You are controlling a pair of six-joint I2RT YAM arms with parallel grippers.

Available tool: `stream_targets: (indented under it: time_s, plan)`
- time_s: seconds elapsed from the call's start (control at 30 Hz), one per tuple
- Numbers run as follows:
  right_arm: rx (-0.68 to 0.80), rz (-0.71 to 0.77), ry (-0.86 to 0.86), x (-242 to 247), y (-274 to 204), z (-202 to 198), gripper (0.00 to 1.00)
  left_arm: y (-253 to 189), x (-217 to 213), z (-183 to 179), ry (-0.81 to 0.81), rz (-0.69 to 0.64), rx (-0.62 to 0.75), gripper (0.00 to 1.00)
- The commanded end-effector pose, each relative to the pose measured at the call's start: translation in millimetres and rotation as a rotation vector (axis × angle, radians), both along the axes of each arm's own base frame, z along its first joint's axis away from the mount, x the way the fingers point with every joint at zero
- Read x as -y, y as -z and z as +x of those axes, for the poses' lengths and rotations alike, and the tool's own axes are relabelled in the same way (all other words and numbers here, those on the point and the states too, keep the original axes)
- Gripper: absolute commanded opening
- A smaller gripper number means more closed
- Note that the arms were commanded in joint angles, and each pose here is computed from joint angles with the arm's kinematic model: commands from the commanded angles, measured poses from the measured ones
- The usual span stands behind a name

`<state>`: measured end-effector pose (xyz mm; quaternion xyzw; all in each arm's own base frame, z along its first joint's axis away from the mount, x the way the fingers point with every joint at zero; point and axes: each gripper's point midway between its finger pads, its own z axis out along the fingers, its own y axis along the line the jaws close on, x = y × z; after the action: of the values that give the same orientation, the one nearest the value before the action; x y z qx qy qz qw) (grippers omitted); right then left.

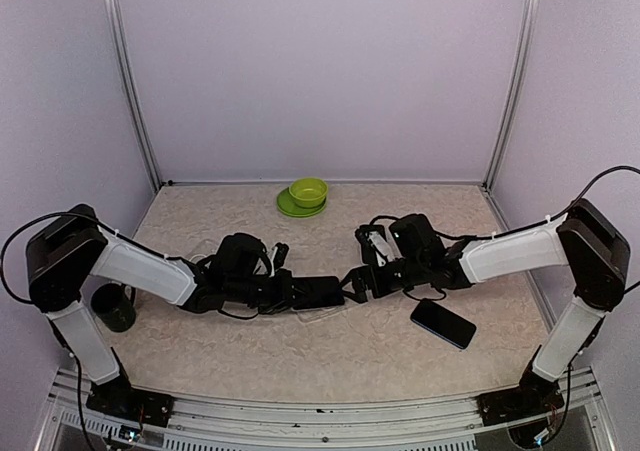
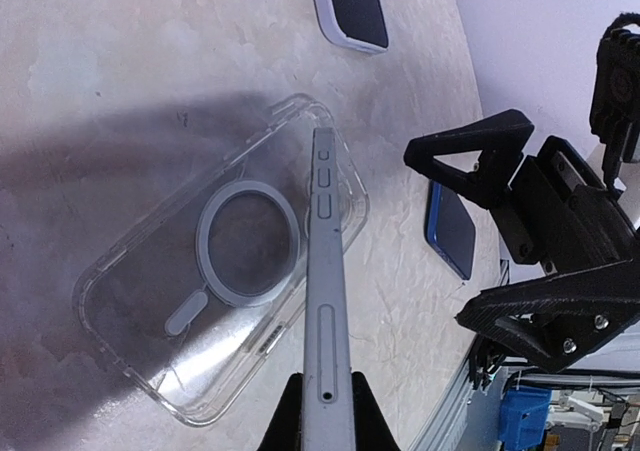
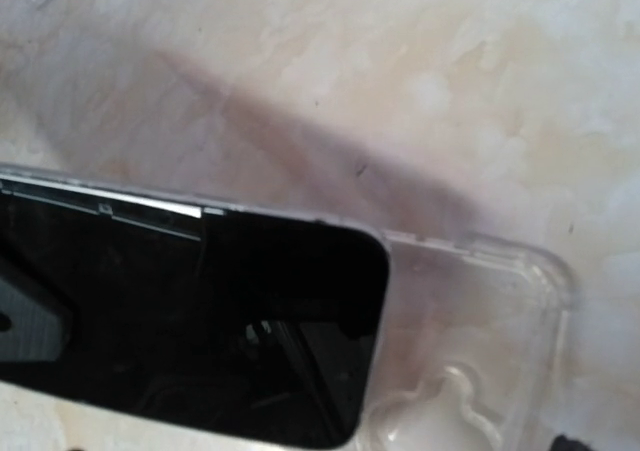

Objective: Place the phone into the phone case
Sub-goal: Install the phone on the phone case.

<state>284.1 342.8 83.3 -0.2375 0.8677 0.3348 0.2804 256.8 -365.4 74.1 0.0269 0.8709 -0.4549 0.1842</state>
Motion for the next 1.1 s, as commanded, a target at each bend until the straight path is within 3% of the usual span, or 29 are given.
stream_targets:
  time_s: [0.0,0.57,1.07]
  plan:
    - [0.007,0.034,-0.002,-6.4,-5.1,8.1,0.99,-27.1,17.4,10.6,0.012,-0.121,0.029,0.00]
    - [-0.040,-0.027,0.012,-5.4,30.3,11.0,0.99,-6.2,18.3,11.4,-0.016,-0.138,-0.072,0.00]
    - [-0.071,0.004,-0.021,-13.1,38.1,6.4,0.98,12.8,14.0,6.8,-0.038,-0.186,-0.191,0.00]
